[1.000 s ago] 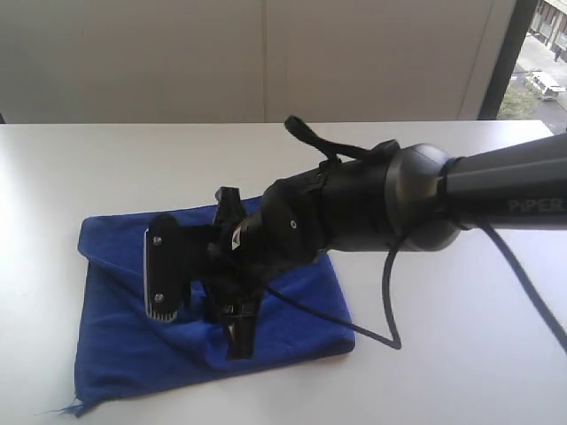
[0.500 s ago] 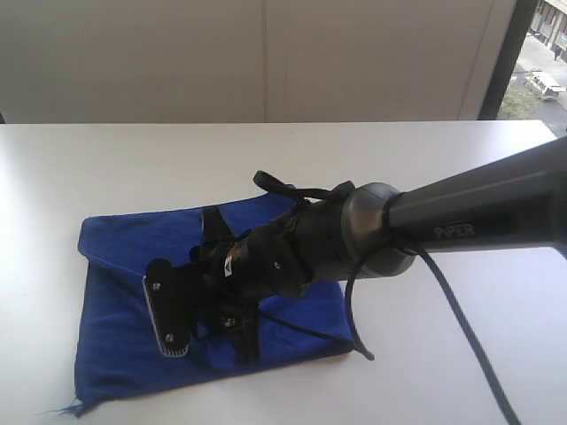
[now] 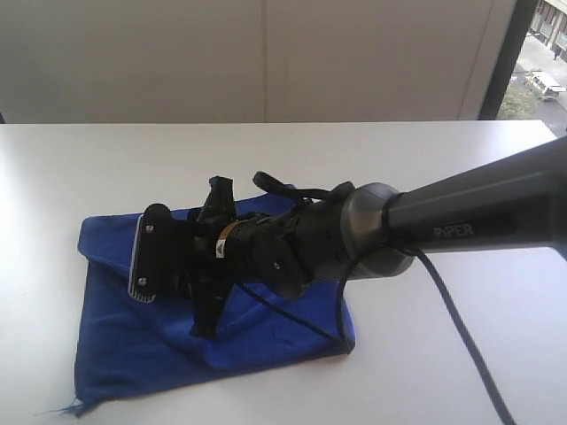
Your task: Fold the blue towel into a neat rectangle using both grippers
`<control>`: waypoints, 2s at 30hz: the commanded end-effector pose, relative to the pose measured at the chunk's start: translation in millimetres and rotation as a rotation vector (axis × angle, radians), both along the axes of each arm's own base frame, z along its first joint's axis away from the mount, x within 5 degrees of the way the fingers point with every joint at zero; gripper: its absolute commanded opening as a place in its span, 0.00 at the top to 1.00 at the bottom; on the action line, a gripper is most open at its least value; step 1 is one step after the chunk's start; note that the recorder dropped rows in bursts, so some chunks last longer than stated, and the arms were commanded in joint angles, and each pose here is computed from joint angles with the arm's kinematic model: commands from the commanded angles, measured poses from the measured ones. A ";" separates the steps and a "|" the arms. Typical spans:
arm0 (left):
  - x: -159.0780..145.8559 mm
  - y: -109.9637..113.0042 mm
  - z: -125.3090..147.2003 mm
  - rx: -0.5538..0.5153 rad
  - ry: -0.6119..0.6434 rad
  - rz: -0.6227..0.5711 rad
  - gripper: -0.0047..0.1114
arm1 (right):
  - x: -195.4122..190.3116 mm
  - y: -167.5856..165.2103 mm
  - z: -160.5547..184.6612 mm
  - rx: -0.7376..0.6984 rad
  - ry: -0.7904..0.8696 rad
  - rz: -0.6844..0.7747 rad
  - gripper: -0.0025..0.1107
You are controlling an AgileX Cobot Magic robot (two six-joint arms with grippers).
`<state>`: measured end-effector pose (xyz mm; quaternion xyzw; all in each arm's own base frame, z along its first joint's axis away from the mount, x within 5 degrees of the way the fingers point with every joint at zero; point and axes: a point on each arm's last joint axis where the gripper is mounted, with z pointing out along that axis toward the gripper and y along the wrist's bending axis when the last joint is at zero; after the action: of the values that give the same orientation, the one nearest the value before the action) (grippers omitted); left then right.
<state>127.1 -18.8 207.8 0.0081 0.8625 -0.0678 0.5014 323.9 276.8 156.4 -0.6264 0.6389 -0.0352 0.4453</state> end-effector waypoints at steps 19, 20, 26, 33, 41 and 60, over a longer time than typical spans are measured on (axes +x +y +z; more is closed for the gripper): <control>-0.8 0.5 0.1 0.000 0.003 0.003 0.96 | -5.8 -0.5 -12.1 -0.041 0.093 -0.006 0.98; -0.8 0.5 0.1 0.000 0.003 0.003 0.96 | -6.4 0.1 -11.3 -0.040 0.091 -0.005 0.98; -0.8 0.5 0.1 0.000 0.003 0.003 0.96 | -13.2 4.2 10.1 -0.013 0.060 0.015 0.98; -0.8 0.5 0.1 0.000 0.003 0.003 0.96 | -36.3 20.7 22.7 -0.022 0.073 0.085 0.98; -0.5 0.5 0.7 0.017 -0.007 -0.006 0.96 | -82.7 54.9 21.1 -0.046 0.125 0.208 0.98; -0.5 0.5 0.8 0.017 -0.008 -0.006 0.96 | -102.5 76.3 16.4 0.116 0.217 0.124 0.98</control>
<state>127.1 -18.7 207.8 0.0145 0.8624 -0.0633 0.5021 224.5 349.5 175.0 -0.6524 0.6341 0.0849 0.4063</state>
